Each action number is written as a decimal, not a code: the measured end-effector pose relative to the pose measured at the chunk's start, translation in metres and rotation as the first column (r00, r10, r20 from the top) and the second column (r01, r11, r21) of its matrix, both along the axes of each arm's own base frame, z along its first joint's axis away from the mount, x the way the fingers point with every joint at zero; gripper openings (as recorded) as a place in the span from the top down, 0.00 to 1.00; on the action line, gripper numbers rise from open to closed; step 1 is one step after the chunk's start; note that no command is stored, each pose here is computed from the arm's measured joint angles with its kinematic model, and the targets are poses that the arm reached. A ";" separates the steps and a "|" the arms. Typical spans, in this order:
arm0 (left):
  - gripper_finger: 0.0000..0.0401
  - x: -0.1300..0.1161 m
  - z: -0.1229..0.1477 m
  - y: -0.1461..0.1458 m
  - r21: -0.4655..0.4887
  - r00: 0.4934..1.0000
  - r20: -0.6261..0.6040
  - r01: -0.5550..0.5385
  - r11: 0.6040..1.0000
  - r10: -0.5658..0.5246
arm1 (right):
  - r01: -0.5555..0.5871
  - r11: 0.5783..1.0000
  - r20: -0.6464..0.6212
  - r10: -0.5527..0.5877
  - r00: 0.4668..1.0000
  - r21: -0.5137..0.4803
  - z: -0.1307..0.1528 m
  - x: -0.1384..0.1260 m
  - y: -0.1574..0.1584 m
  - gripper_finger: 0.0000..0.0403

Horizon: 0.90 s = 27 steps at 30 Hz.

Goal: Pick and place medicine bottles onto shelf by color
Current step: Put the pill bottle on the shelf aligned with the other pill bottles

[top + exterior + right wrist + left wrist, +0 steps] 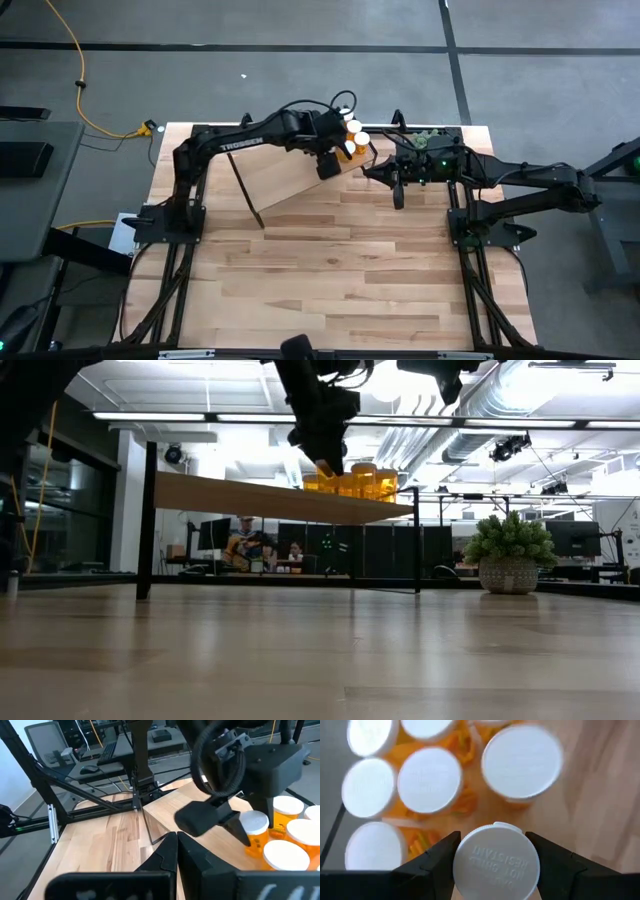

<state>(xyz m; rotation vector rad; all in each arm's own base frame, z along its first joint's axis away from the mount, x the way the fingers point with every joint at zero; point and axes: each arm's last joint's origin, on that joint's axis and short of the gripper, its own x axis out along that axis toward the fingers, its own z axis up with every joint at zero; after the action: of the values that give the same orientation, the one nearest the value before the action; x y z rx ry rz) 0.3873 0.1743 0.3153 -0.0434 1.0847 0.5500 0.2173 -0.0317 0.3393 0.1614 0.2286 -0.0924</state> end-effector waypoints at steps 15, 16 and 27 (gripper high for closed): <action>0.48 -0.002 -0.002 0.005 0.011 1.000 -0.017 -0.021 1.000 0.021 | 0.006 1.000 0.002 -0.006 1.000 0.022 0.000 0.000 0.000 1.00; 0.48 -0.002 -0.002 0.006 0.011 1.000 -0.017 -0.022 1.000 0.022 | 0.006 1.000 0.002 -0.006 1.000 0.022 0.000 0.000 0.000 1.00; 0.42 -0.005 -0.002 0.012 -0.017 0.999 0.000 -0.044 0.999 0.044 | 0.006 1.000 0.002 -0.006 1.000 0.022 0.000 0.000 0.000 1.00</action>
<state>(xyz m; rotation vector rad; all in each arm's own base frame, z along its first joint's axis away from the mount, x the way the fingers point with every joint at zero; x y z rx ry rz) 0.3818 0.1863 0.3134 -0.0819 1.0902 0.5805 0.2173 -0.0317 0.3393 0.1835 0.2276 -0.0953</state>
